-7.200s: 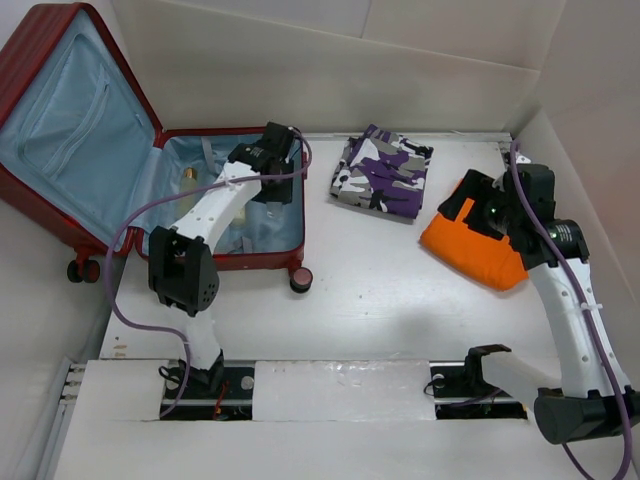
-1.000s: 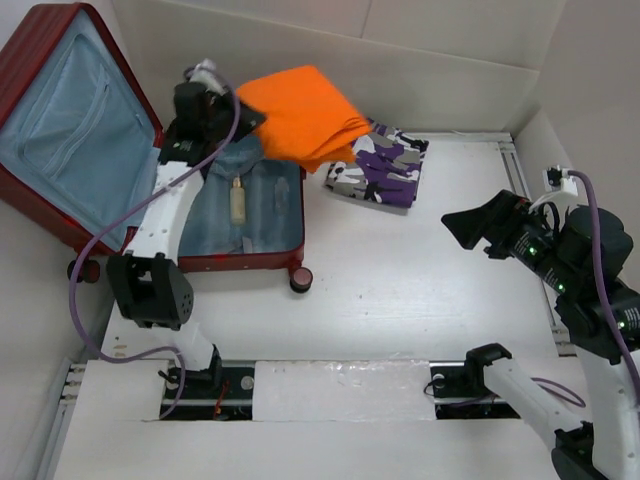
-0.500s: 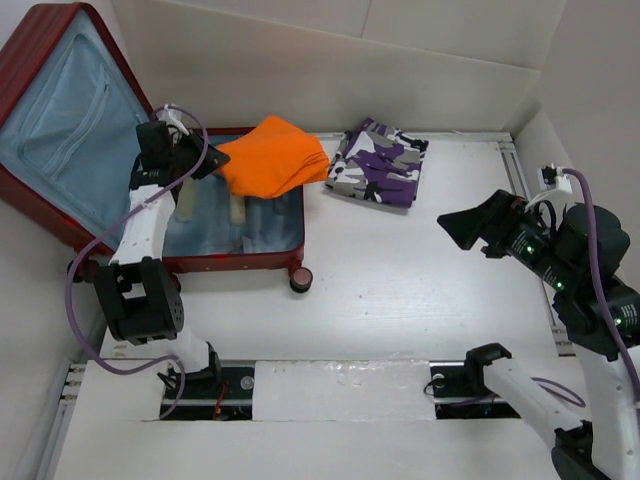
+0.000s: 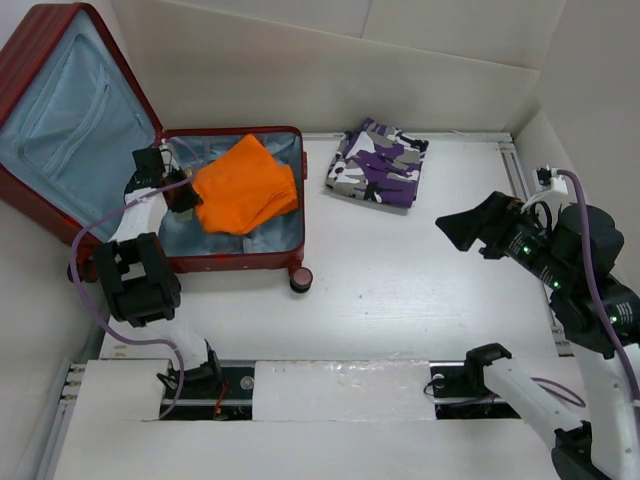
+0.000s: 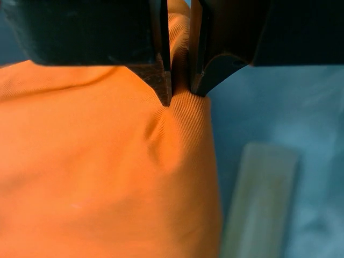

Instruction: Pack the luggage

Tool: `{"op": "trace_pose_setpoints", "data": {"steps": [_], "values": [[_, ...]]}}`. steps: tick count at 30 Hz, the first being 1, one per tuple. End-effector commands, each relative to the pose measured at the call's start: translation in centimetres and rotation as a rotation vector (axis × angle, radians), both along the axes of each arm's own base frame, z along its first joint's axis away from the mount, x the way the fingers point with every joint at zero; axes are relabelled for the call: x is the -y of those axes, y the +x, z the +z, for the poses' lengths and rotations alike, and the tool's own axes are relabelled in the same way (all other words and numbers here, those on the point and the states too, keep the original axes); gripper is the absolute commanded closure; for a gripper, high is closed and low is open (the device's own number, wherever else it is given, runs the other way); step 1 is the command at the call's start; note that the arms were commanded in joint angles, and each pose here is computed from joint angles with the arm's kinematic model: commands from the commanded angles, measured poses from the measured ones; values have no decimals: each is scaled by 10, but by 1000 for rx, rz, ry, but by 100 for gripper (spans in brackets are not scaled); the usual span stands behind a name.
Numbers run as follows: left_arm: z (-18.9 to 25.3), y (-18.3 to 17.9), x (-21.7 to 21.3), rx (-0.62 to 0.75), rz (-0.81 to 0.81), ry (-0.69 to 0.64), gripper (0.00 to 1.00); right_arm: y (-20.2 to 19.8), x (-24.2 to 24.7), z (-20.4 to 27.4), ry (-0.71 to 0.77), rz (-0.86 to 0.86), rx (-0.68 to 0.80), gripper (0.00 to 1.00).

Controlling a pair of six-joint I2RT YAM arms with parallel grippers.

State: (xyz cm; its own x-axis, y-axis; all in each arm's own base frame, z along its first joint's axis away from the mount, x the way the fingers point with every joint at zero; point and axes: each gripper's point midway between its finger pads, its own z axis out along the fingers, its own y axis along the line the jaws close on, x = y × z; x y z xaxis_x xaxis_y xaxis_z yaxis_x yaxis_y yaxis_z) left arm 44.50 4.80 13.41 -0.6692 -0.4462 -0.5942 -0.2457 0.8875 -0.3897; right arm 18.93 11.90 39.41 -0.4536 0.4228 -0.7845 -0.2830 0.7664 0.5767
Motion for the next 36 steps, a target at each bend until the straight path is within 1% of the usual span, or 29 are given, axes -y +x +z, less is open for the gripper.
{"op": "trace_pose_setpoints", "data": {"steps": [1, 3, 6, 7, 8, 10, 11, 12, 13, 14, 15, 16, 18, 19, 20, 21, 22, 23, 24, 25, 26, 28, 29, 30, 31, 32, 33, 35, 36], "values": [[-2, -21, -38, -37, 114, 150, 100, 2, -1, 6, -2, 5, 40, 5], [9, -28, -54, -21, 195, 221, 100, 3, -1, 2, -4, 5, 31, 5], [18, -33, -57, 5, 243, 225, 100, 6, -2, -7, -9, 5, 13, 5], [19, -35, -59, -5, 260, 226, 98, 8, -2, -12, -13, 5, 1, 5], [32, -32, -59, 17, 277, 213, 88, 8, -3, -16, -16, 5, -9, 4], [60, -32, -58, 87, 300, 205, 60, 8, -3, -16, -16, 5, -9, 2], [79, -31, -55, 136, 304, 190, 30, 9, -3, -21, -26, 8, -15, 2], [110, -35, -49, 215, 314, 162, 18, 12, -3, -23, -29, 8, -24, 0], [143, -30, -37, 309, 284, 134, 0, 14, -1, -27, -36, -10, -33, 0], [153, -31, -25, 335, 268, 121, 0, 14, 1, -29, -41, -19, -41, 0], [183, -28, -8, 405, 229, 96, 0, 16, 2, -34, -47, -29, -51, 0], [197, -27, 33, 431, 152, 32, 0, 17, 4, -34, -50, -41, -50, 0], [214, -27, 88, 459, 59, -46, 0, 22, 8, -43, -65, -70, -69, 0], [211, -36, 149, 439, -69, -110, 0, 24, 7, -45, -68, -70, -78, 0], [210, -33, 180, 449, -106, -151, 0, 24, 10, -48, -74, -81, -85, 0], [204, -37, 212, 428, -129, -218, 0, 27, 9, -54, -80, -81, -104, 0], [195, -41, 242, 410, -163, -243, 0, 26, 9, -53, -72, -83, -108, 0], [172, -50, 303, 362, -261, -264, 0, 28, 10, -54, -76, -95, -108, 0], [161, -50, 325, 337, -271, -258, 0, 28, 10, -53, -68, -98, -112, 0], [170, -48, 350, 334, -259, -292, 0, 27, 13, -56, -75, -111, -121, 0], [131, -49, 392, 256, -308, -270, 0, 26, 16, -54, -76, -126, -108, 2], [114, -43, 432, 216, -337, -294, 0, 24, 19, -54, -81, -139, -110, 3], [129, -34, 451, 235, -331, -342, 0, 25, 21, -55, -84, -150, -109, 3], [87, -20, 465, 168, -309, -327, 0, 24, 21, -57, -87, -150, -117, 5], [76, -12, 473, 148, -288, -344, 0, 23, 23, -60, -95, -159, -129, 5], [76, -5, 481, 143, -267, -375, 0, 22, 23, -55, -91, -159, -118, 5], [46, 0, 488, 73, -206, -407, 0, 19, 26, -52, -92, -171, -111, 5], [27, 5, 492, 36, -136, -455, 6, 18, 28, -50, -94, -180, -109, 3], [14, 10, 485, 18, -55, -494, 11, 15, 31, -51, -98, -188, -111, 3]]}}
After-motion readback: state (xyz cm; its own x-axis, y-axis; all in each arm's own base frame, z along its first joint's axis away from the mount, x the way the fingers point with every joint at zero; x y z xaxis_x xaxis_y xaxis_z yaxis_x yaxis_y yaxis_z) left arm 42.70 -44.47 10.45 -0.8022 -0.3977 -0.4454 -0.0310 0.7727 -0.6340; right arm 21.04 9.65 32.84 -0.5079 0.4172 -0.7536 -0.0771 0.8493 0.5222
